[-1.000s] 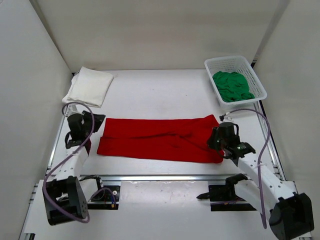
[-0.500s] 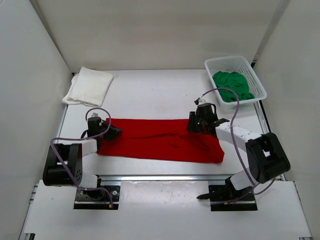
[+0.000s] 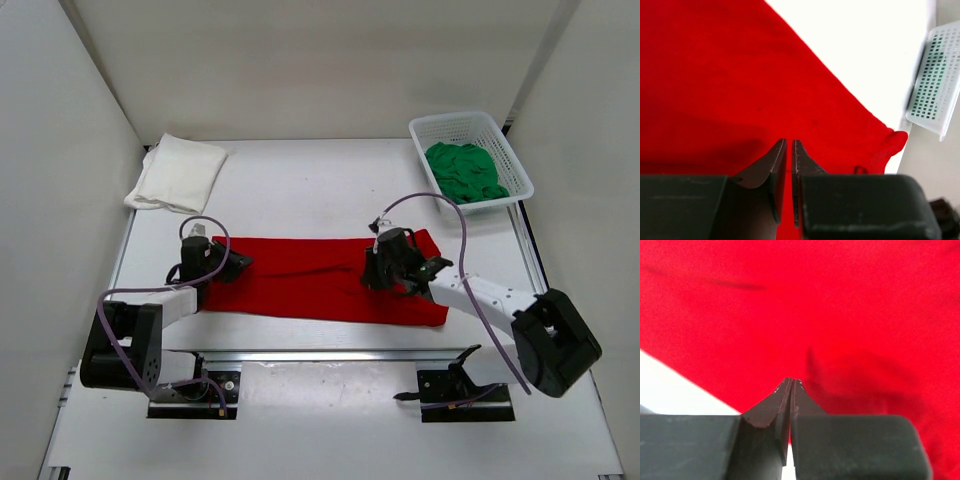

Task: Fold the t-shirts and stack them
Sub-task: Fold the other side of the tshirt into a rectangle

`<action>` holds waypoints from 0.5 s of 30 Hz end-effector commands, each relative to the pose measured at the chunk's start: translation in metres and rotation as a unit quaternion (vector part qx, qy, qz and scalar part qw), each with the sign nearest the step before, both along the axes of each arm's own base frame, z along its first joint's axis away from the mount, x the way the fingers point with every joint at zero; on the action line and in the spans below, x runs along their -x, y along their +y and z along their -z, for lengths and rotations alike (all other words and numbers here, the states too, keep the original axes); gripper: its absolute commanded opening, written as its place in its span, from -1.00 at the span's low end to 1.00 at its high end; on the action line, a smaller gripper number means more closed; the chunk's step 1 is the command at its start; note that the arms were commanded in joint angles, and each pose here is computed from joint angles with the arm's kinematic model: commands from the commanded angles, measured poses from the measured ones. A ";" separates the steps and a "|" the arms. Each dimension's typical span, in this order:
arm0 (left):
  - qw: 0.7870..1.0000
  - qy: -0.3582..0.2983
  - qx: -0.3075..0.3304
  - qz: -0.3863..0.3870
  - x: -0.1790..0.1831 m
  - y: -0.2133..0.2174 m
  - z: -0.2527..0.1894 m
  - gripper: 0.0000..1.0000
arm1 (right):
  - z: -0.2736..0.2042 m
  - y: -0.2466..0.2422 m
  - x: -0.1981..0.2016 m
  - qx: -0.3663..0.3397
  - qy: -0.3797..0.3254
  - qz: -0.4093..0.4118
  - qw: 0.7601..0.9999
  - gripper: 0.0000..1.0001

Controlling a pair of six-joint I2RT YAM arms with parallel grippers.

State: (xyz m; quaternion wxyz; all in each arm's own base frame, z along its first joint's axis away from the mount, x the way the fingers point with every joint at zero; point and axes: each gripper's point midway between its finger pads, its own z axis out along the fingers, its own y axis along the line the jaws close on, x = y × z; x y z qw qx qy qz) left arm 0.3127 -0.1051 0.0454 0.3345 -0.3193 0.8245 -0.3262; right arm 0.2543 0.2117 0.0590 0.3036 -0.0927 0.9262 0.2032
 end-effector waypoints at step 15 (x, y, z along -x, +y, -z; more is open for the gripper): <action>0.995 -0.063 -0.009 0.073 0.002 -0.056 -0.031 -0.53 | -0.017 -0.019 -0.004 0.003 -0.019 -0.001 1.000 -0.50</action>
